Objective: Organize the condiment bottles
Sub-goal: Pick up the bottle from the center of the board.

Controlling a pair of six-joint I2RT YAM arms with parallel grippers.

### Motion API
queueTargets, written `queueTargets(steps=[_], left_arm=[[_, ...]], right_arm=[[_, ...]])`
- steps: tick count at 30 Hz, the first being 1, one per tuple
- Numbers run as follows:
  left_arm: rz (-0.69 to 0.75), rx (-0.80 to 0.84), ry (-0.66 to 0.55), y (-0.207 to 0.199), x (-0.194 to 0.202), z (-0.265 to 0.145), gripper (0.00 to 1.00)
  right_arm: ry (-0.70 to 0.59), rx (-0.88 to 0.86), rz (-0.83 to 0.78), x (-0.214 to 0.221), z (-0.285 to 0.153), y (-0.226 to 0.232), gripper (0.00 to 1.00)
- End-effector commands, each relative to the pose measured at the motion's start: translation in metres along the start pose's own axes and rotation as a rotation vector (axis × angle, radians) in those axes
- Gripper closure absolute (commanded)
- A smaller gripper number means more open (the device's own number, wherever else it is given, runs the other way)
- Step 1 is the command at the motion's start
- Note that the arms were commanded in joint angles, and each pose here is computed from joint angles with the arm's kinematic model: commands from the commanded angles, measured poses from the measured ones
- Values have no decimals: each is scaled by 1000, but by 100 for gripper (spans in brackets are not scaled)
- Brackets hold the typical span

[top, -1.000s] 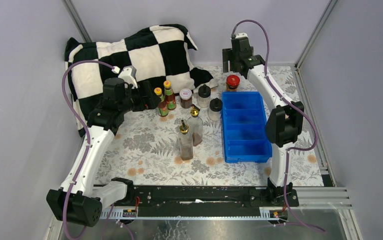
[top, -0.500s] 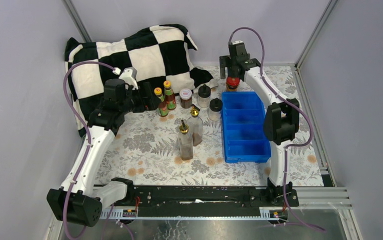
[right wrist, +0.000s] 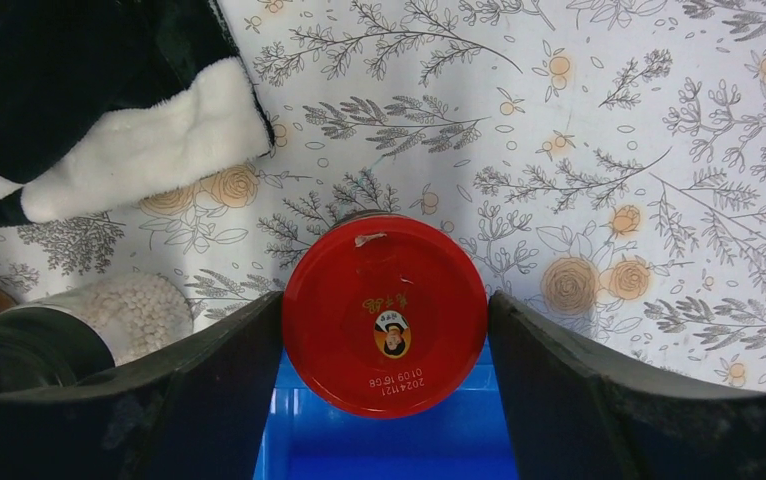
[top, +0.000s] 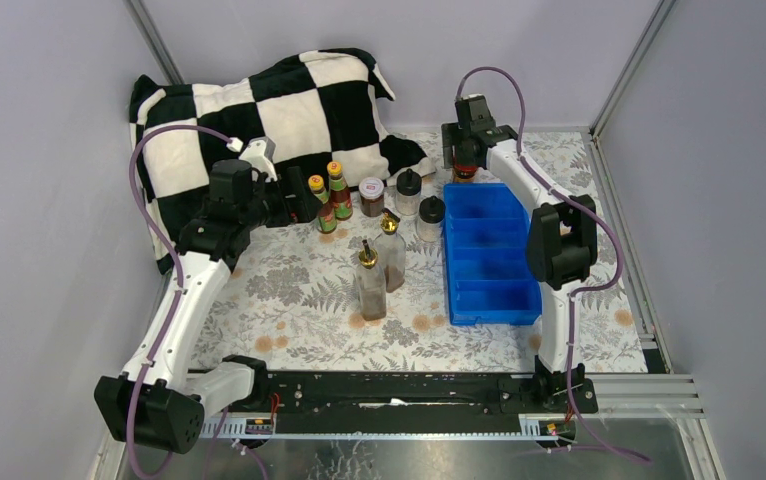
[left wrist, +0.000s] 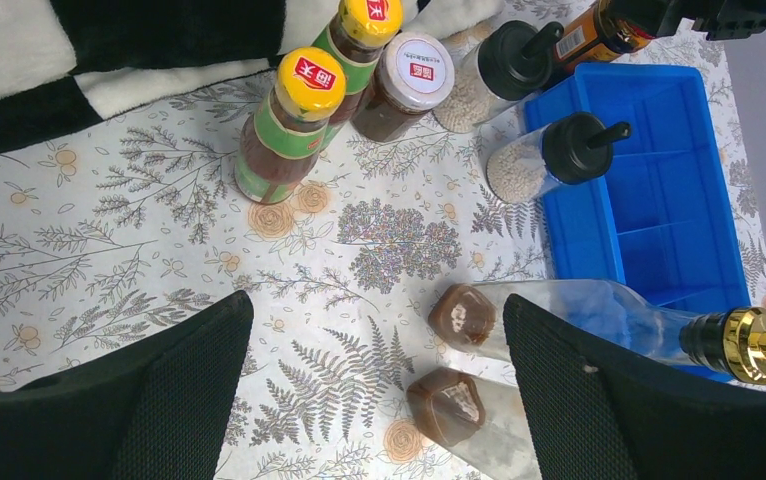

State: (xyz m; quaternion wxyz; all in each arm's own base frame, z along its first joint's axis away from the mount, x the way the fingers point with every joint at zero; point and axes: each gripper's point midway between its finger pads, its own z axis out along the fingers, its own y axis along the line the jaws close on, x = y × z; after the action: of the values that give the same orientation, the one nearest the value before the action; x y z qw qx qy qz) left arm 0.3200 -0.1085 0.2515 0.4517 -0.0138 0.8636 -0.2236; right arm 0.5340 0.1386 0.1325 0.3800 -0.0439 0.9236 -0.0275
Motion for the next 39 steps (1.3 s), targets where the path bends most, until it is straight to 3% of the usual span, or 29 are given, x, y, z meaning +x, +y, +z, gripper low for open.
queueTargets(steps=[1,14,24,39], left_arm=[[23,0,-49,1,-12,0,1],[20,-11,-52,2,-10,-7,1],[10,-8,-58,1,-6,-13,1],[8,14,-60,-6,-10,-17,1]], right_arm=[[-22,-20,21,-7,6,3,24],[-49,-56,43,-12,0,8,45],[-180,-31,38,-61,-50,-7,46],[-309,29,38,-97,-114,-32,47]])
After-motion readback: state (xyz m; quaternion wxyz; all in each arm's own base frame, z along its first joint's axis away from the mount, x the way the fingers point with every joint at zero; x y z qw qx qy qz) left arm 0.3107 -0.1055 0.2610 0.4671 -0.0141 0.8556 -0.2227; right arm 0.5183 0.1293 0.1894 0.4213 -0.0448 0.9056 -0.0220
